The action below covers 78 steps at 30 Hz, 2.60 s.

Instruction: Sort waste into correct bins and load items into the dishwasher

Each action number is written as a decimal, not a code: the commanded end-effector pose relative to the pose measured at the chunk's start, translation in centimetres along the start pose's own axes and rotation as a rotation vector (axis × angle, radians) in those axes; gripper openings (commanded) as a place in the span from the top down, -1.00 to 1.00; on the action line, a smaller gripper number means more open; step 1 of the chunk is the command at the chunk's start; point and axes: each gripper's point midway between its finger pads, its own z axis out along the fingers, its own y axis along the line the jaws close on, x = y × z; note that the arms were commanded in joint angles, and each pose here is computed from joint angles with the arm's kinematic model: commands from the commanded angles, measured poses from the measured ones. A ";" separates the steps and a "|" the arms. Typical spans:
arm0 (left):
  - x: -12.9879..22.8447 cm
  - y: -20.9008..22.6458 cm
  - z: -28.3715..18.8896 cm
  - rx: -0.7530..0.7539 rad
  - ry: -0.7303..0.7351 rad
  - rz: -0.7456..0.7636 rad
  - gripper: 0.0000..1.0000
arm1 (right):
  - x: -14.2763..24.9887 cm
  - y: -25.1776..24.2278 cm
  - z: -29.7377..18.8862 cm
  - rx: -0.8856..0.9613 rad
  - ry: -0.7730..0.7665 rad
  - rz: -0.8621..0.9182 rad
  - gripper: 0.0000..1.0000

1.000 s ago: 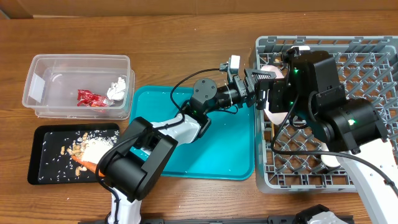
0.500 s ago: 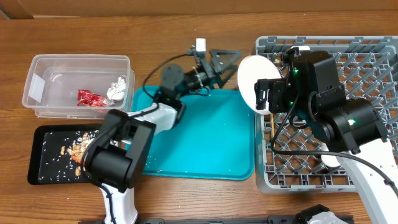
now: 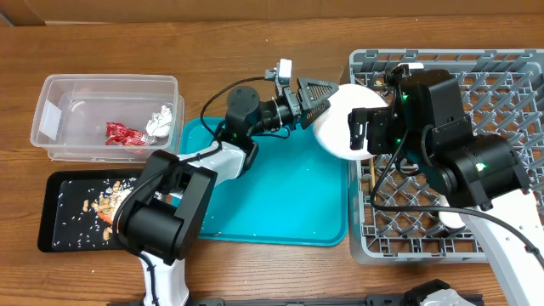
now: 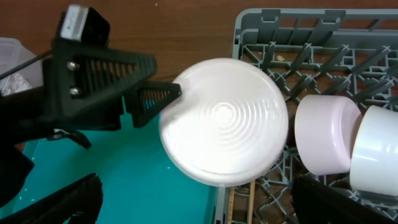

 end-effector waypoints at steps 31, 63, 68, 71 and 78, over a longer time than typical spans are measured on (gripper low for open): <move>-3.5 -1.1 -7.8 -0.586 -0.173 0.383 -1.00 | -0.8 0.4 -0.6 -0.013 -0.027 0.002 -1.00; 4.3 6.7 -23.7 -1.441 0.141 0.311 -0.13 | 5.3 7.5 3.8 -0.397 0.317 0.039 -0.58; 4.3 8.9 -24.2 -1.485 0.164 0.242 0.25 | 10.2 8.6 8.2 -0.376 0.544 0.073 -0.32; 4.3 10.2 -25.0 -1.515 0.161 0.177 0.60 | 11.8 8.6 10.2 -0.328 0.629 0.122 -0.12; 3.8 12.1 -26.3 -1.554 0.165 0.115 0.85 | 14.7 6.8 14.9 -0.174 0.743 0.186 0.10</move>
